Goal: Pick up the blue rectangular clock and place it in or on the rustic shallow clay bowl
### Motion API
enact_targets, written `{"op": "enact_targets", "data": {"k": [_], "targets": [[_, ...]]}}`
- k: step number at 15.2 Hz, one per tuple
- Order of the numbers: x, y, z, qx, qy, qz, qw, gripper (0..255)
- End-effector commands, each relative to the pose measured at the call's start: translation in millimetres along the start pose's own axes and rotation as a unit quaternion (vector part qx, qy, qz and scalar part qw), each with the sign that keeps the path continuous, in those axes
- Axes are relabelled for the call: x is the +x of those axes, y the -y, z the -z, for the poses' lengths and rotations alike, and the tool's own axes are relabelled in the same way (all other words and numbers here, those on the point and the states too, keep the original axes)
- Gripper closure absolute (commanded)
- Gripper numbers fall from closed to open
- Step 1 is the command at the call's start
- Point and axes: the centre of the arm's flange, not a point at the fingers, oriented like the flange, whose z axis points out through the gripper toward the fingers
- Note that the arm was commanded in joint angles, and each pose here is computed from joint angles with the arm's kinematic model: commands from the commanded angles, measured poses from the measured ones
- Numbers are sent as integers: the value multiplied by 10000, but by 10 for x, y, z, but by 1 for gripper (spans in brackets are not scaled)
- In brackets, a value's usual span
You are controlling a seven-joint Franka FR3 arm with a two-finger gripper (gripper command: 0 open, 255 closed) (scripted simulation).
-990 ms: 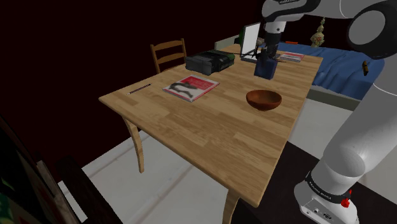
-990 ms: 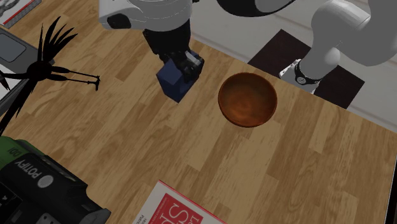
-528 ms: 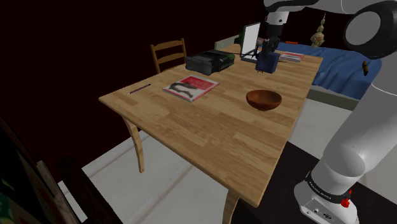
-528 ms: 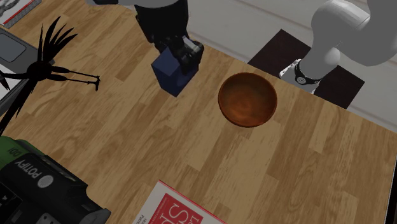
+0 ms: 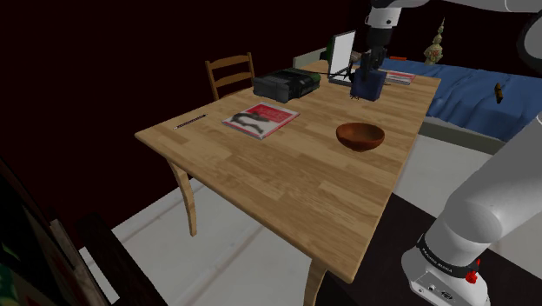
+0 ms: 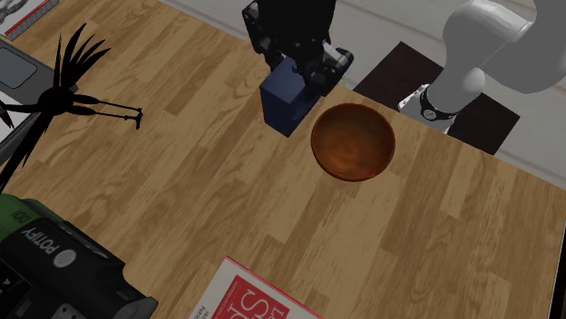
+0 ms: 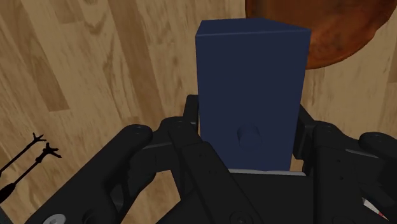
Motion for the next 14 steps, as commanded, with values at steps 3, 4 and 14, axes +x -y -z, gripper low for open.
{"op": "enact_targets", "data": {"k": [3, 4, 14], "targets": [[-275, 441, 31, -4, -2, -5, 10000, 255], [-345, 552, 43, -4, -2, -5, 10000, 255], [-710, 1130, -154, -4, -2, -5, 10000, 255]]}}
